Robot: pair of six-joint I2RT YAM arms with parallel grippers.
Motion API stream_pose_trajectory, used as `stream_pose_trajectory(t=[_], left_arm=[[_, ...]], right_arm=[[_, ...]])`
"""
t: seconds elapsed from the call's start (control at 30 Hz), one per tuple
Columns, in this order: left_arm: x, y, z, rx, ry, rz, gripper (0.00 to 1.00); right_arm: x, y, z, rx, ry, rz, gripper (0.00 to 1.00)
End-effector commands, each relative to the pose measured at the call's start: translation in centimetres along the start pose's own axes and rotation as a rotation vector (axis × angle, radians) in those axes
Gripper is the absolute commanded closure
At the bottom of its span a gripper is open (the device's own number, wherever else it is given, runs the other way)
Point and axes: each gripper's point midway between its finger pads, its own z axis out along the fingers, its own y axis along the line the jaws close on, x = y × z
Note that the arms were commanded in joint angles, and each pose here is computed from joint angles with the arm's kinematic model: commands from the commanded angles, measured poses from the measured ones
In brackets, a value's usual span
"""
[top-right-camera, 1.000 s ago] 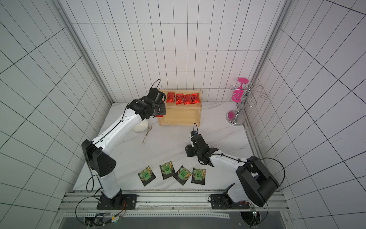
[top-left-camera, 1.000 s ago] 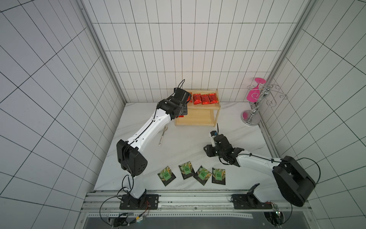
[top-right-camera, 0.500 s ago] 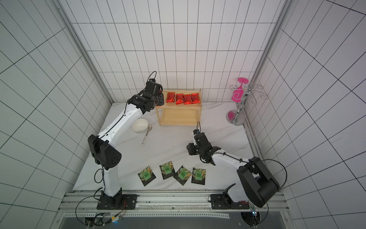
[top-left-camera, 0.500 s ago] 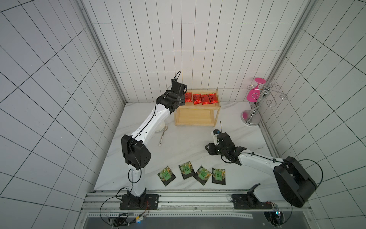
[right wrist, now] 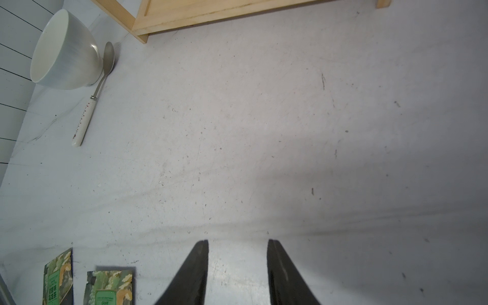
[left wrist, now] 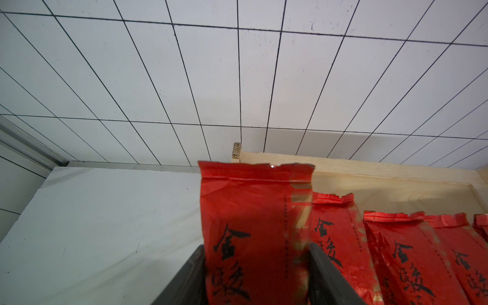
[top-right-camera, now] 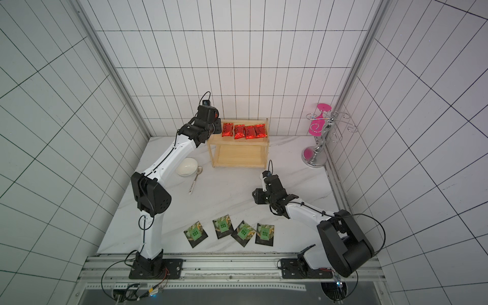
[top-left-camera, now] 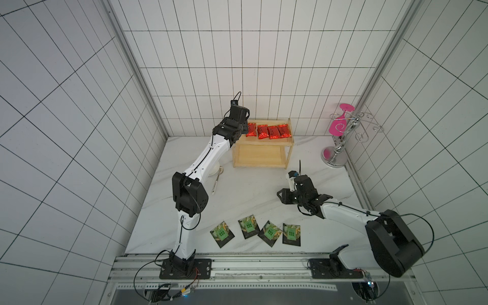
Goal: Place the tea bags on the shelf by color
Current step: Place the tea bag on the shelf.
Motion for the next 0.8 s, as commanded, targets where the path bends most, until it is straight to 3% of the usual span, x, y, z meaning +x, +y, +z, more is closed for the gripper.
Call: stream_pose_trajectory(t=[0.0, 0.77], left_arm=[[-0.4, -0.5, 0.8, 0.021, -0.015, 0.002, 0.41], [1.0, -0.8, 2.2, 0.03, 0.017, -0.008, 0.38]], right_arm=[[0.7, -0.6, 0.2, -0.003, 0.013, 0.016, 0.6], [0.9, -0.9, 0.5, -0.016, 0.021, 0.034, 0.6]])
